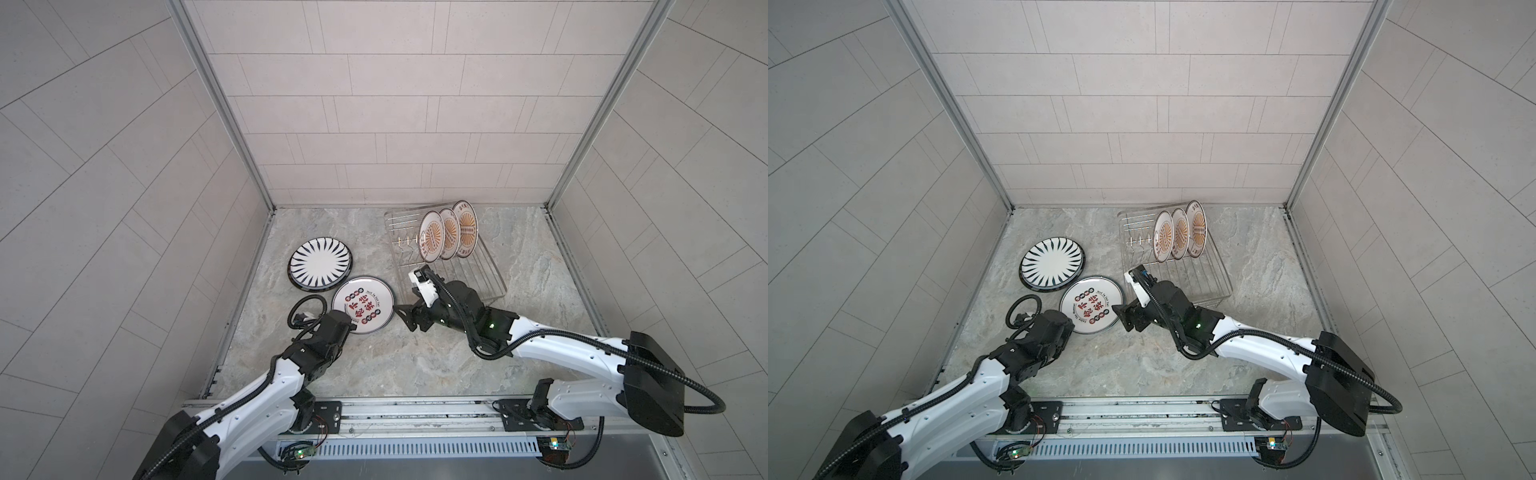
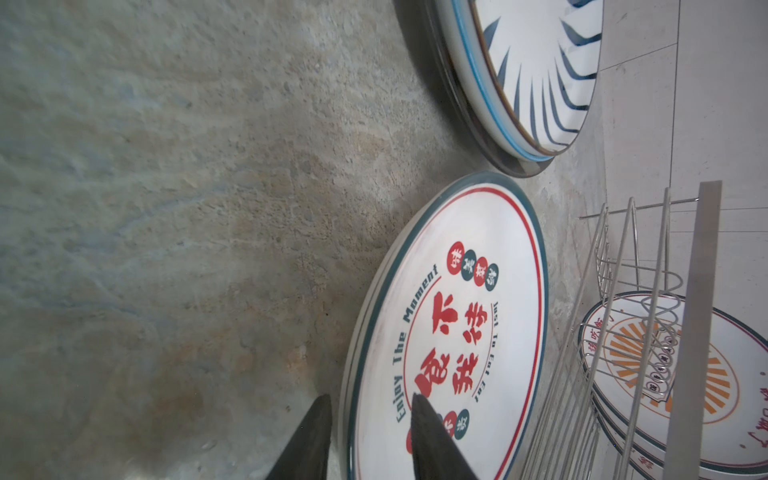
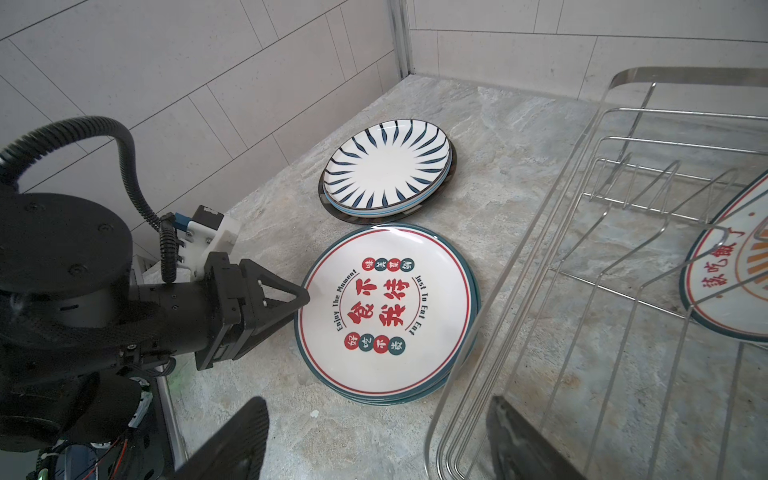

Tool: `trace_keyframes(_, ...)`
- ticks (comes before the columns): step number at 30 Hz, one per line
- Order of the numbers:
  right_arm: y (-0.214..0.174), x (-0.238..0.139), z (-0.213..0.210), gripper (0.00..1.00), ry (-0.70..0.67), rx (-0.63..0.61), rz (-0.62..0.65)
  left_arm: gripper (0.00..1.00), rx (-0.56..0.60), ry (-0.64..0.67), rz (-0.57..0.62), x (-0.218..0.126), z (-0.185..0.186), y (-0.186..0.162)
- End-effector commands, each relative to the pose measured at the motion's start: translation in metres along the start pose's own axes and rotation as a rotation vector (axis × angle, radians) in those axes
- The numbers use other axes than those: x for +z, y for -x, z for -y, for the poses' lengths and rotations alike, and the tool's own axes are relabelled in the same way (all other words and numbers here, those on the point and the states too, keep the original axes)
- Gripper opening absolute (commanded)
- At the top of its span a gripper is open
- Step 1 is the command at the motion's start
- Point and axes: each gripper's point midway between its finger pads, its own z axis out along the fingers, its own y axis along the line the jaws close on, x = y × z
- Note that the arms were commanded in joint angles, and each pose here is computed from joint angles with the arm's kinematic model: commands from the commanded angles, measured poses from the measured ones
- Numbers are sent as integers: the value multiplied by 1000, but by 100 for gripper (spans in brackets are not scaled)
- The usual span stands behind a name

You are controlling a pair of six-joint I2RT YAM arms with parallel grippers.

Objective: Unload the plates from the dish rack
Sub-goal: 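Open the left gripper, leaving the plate stacked flat on the table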

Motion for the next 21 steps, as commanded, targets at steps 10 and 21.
trace_keyframes(10,24,-30,11,84,-76,9,127,39,50,-120,68,-16,30,17)
trace_keyframes(21,39,-93,64,96,-333,83,306,53,125,-188,59,-22,49,16)
